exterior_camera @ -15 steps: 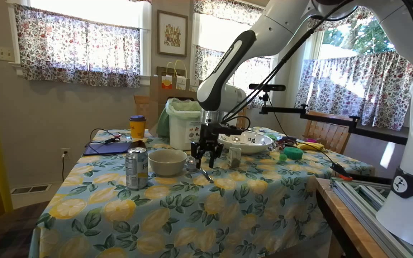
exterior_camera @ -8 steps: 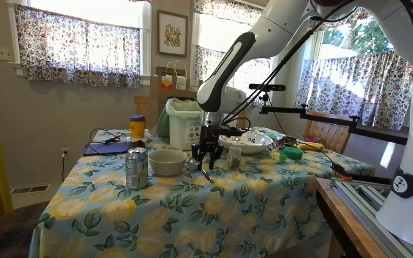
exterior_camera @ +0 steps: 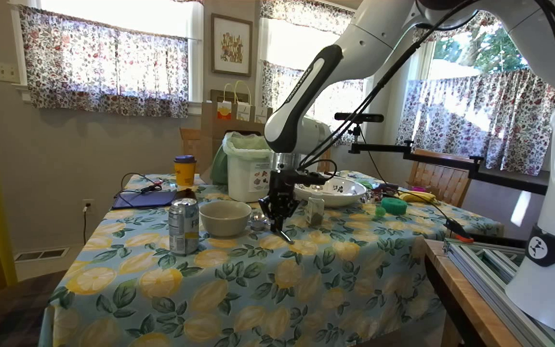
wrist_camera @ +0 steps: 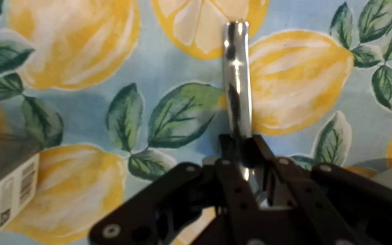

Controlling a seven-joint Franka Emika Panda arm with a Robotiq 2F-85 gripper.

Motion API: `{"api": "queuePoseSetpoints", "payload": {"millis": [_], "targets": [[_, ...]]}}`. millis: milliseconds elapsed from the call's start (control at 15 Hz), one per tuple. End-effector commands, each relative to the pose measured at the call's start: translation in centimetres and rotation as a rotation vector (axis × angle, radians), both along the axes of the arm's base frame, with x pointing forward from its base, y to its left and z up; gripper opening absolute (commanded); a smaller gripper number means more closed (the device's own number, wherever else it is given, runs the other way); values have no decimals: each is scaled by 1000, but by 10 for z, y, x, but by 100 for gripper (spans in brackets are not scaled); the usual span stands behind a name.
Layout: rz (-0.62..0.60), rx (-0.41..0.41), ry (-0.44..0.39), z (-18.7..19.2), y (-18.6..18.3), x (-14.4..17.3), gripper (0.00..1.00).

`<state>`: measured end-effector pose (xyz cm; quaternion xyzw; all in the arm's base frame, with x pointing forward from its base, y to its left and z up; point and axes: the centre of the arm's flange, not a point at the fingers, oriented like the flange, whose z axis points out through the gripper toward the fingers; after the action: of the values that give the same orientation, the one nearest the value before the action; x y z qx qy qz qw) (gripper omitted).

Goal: Pick up the spoon from the table and put it in the bowl

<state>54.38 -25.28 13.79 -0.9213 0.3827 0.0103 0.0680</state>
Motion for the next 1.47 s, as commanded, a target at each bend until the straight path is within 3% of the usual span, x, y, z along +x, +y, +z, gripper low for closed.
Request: {"api": "queuePoseSetpoints", "payload": {"millis": [0, 267, 867, 1400], "targets": [[11, -10, -19, -5, -1, 2, 2], [-2, -2, -34, 6, -2, 3, 4], [-49, 66, -89, 97, -8, 5, 4], [248, 138, -32, 108, 25, 15, 4]]}}
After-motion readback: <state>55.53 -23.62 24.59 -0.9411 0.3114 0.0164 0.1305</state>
